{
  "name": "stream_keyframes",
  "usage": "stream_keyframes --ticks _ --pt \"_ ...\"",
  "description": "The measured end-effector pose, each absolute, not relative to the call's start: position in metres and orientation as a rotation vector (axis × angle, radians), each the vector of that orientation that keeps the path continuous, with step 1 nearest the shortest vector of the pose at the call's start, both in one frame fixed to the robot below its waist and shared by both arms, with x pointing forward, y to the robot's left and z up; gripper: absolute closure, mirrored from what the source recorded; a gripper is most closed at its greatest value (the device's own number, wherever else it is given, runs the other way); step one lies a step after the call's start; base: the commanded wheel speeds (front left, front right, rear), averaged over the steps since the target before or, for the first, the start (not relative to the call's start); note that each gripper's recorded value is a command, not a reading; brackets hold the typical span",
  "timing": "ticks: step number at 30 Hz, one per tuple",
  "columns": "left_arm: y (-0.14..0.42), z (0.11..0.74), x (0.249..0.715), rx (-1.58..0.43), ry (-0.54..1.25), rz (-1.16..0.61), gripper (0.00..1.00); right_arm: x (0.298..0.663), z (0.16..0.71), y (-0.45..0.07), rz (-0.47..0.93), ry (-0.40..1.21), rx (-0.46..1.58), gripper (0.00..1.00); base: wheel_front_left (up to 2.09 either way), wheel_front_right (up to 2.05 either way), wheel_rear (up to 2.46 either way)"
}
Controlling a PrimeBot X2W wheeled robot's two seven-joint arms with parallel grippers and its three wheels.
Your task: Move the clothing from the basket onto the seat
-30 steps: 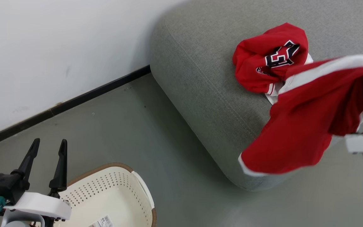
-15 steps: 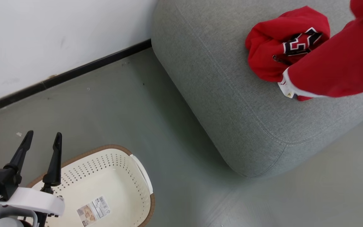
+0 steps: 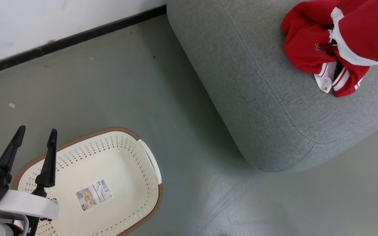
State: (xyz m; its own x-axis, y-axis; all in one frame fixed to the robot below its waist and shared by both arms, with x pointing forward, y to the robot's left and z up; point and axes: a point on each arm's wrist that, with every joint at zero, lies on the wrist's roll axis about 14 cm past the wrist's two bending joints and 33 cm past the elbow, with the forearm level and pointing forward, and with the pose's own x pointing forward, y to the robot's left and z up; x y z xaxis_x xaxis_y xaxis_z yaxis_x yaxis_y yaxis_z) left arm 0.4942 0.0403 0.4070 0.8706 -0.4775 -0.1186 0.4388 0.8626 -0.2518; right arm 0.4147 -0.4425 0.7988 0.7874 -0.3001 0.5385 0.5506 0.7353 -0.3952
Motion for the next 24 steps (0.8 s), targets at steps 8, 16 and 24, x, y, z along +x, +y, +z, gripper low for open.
stream_keyframes --ticks 8,16,24 --pt "0.051 0.382 0.498 -0.207 0.235 -0.466 0.0 0.458 0.717 -0.46 -0.477 -0.252 -0.522 1.0 0.0 0.0 0.0" --pt "0.056 0.368 0.511 -0.182 0.246 -0.468 0.0 0.477 0.634 -0.471 -0.484 -0.091 -0.442 1.0 0.0 0.0 0.0" --pt "0.051 0.355 0.518 -0.181 0.26 -0.488 0.0 0.463 0.556 -0.496 -0.595 0.058 -0.282 1.0 0.0 0.0 0.0"
